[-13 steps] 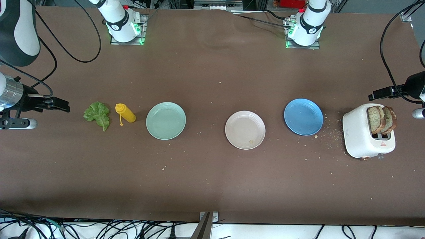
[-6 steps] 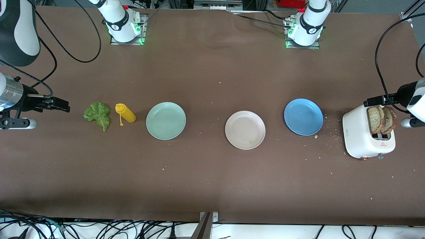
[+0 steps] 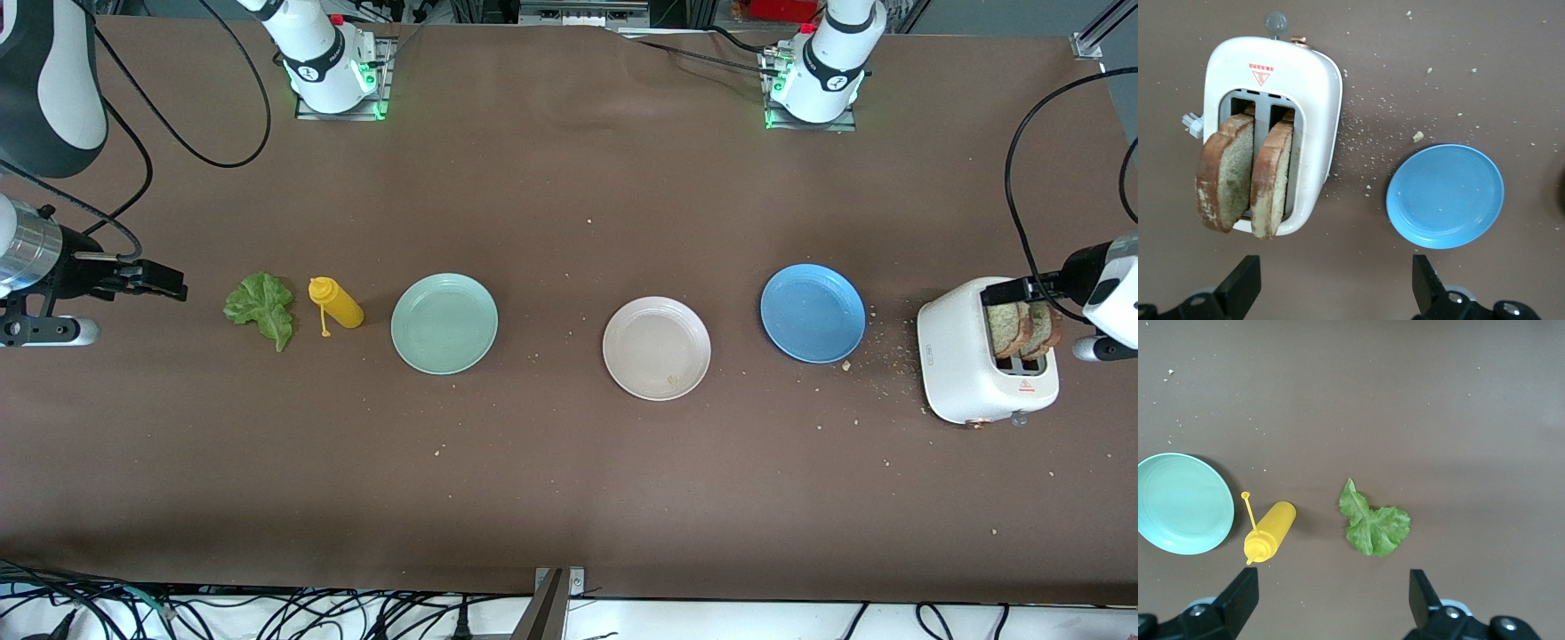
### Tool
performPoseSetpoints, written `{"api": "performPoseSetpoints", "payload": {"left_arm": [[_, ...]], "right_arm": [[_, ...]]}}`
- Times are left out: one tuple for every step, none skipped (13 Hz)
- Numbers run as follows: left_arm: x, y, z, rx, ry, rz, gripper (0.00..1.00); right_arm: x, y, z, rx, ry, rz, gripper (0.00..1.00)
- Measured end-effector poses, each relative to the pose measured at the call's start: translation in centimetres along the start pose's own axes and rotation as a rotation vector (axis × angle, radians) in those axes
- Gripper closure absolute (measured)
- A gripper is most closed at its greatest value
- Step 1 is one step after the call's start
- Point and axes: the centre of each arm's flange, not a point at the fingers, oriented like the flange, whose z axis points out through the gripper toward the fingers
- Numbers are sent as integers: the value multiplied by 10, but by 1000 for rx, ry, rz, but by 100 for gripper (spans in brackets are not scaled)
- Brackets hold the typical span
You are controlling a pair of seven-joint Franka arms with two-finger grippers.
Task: Make sandwich in beige plate with both arms
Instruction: 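Lower the left gripper over the toast slices in the white toaster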
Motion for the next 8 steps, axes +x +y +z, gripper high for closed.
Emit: {"api": "performPoseSetpoints", "payload": {"left_arm": [[3, 0, 4, 2, -3, 1, 0], [5, 0, 8, 4, -6, 2, 0], [7, 0, 11, 5, -5, 2, 0], [11, -2, 14, 5, 2, 1, 0], [14, -6, 18, 4, 10, 3, 0], [17, -11, 21, 3, 14, 10, 0], [20, -16, 25, 2, 18, 24, 0], [24, -22, 29, 1, 28, 35, 0]], "right_arm": [[0, 0, 0, 0, 0, 0, 0], [0, 0, 0, 0, 0, 0, 0], [0, 0, 0, 0, 0, 0, 0], [0, 0, 0, 0, 0, 0, 0], [0, 0, 0, 0, 0, 0, 0], [0, 0, 0, 0, 0, 0, 0], [0, 0, 0, 0, 0, 0, 0], [0, 0, 0, 0, 0, 0, 0]]}}
